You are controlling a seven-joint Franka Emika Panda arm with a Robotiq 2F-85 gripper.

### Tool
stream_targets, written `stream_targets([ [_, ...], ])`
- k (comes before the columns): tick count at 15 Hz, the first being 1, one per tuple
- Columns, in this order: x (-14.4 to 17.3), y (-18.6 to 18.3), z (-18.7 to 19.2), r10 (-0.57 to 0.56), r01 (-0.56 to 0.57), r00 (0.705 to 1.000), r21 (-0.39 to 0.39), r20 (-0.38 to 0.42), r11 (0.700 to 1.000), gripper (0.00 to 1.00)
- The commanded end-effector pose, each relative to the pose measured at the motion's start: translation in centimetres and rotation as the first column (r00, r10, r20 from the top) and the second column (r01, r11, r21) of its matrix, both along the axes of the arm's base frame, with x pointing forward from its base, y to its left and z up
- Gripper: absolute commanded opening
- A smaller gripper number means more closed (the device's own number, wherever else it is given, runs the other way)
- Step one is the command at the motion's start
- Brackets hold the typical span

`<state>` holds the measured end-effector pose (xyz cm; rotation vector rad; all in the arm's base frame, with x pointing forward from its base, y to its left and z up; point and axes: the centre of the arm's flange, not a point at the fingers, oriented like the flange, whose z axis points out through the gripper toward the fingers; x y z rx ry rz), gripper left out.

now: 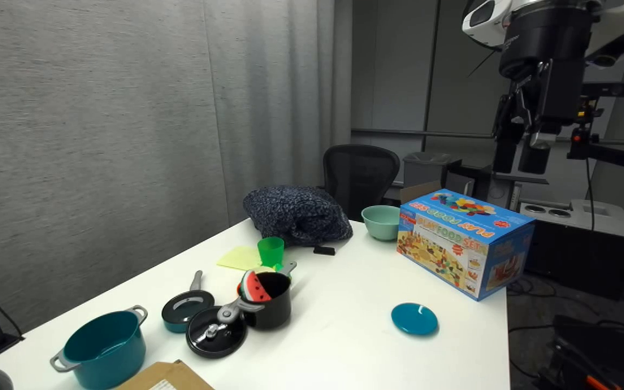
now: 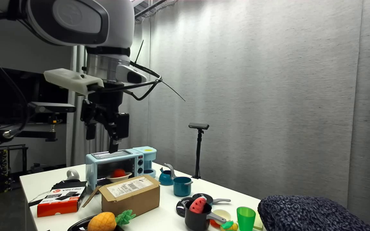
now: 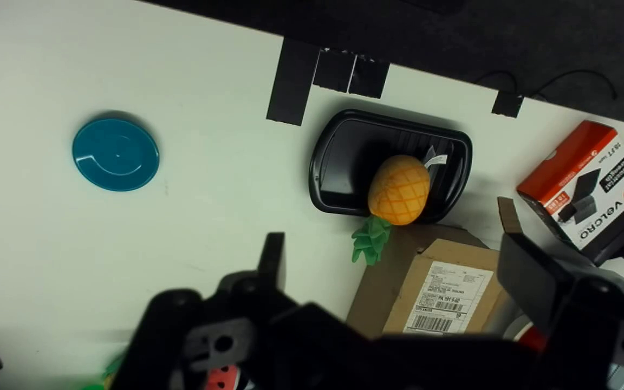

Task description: Put the pineapple plush toy in the small pot

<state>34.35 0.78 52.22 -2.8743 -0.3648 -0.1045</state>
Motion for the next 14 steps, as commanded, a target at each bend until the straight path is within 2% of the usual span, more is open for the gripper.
stream_targets([
  [1, 0.6, -0.6, -0.2, -0.046, 0.045, 0.998, 0.002, 0.039, 0.999, 1.0],
  [2, 1.1, -0.8, -0.5, -0.058, 0.058, 0.996, 0.004, 0.061, 0.998, 1.0],
  [5, 3.9, -0.2, -3.3, -0.088, 0.086, 0.995, 0.028, 0.055, 0.996, 1.0],
  [10, 6.8, 2.2, -9.0, -0.048, 0.051, 0.998, 0.089, -0.034, 0.995, 1.0],
  [12, 7.4, 3.4, -9.9, -0.001, 0.006, 0.998, 0.077, -0.069, 0.997, 1.0],
  [13, 5.8, 2.4, -9.6, -0.045, 0.049, 0.997, 0.063, -0.058, 0.997, 1.0],
  [14, 6.0, 2.8, -10.2, -0.037, 0.041, 0.997, 0.057, -0.073, 0.998, 1.0],
])
